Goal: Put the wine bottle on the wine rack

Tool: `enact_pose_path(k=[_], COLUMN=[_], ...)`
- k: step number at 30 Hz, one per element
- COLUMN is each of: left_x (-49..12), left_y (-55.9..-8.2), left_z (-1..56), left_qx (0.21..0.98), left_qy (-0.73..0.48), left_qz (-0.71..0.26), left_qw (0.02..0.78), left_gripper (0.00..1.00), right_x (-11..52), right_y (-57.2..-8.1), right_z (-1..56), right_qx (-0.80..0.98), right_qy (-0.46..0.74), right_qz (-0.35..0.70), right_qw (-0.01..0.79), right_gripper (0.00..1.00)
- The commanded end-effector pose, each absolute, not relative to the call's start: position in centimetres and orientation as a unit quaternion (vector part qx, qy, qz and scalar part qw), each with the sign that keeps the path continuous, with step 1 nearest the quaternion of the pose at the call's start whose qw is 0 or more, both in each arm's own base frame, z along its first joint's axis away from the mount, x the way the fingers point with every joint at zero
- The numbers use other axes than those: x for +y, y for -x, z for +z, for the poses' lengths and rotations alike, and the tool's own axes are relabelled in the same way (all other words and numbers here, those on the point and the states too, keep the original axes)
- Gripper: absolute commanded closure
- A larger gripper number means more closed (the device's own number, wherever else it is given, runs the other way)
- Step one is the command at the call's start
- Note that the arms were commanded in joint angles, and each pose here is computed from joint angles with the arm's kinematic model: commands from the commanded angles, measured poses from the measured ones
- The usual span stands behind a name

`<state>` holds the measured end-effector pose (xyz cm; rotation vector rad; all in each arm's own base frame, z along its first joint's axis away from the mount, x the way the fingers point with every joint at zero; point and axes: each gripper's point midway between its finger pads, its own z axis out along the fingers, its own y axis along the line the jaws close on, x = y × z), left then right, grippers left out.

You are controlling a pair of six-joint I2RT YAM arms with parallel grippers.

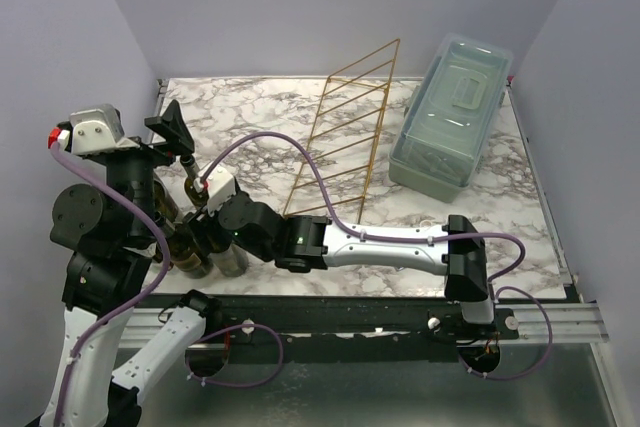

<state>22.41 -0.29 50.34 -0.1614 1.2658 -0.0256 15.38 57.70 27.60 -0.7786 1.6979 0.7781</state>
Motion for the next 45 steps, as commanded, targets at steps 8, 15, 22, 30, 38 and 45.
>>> enact_pose_path(k=[8,15,22,30,38,45], left_x=[0.1,-0.8,-1.9,-2.2,0.4,2.3], left_y=[-21.5,-22.2,-23.1,-23.3,-22.2,-20.8], left_z=[49.9,48.9,47.9,48.0,49.6,51.8], left_qx=[0.598,0.609,0.624,0.632,0.615,0.587], left_qy=[0.075,0.077,0.075,0.074,0.114,0.153], left_qz=[-0.009,-0.033,-0.057,-0.063,-0.017,-0.003], left_qw=[0.798,0.788,0.776,0.769,0.780,0.795], left_gripper=[0.01,0.01,0.01,0.02,0.04,0.05], right_x=[58.1,57.1,56.1,54.7,53.4,51.0], right_y=[-16.6,-16.9,-17.0,-17.4,-18.2,-20.7], right_z=[26.3,27.4,29.8,33.4,37.2,39.3], right_qx=[0.718,0.714,0.699,0.664,0.643,0.640], right_qy=[0.325,0.315,0.308,0.286,0.253,0.207], right_qz=[0.279,0.277,0.283,0.300,0.320,0.370], right_qw=[0.549,0.561,0.580,0.623,0.648,0.641], right_gripper=[0.42,0.58,0.73,0.77,0.99,0.99])
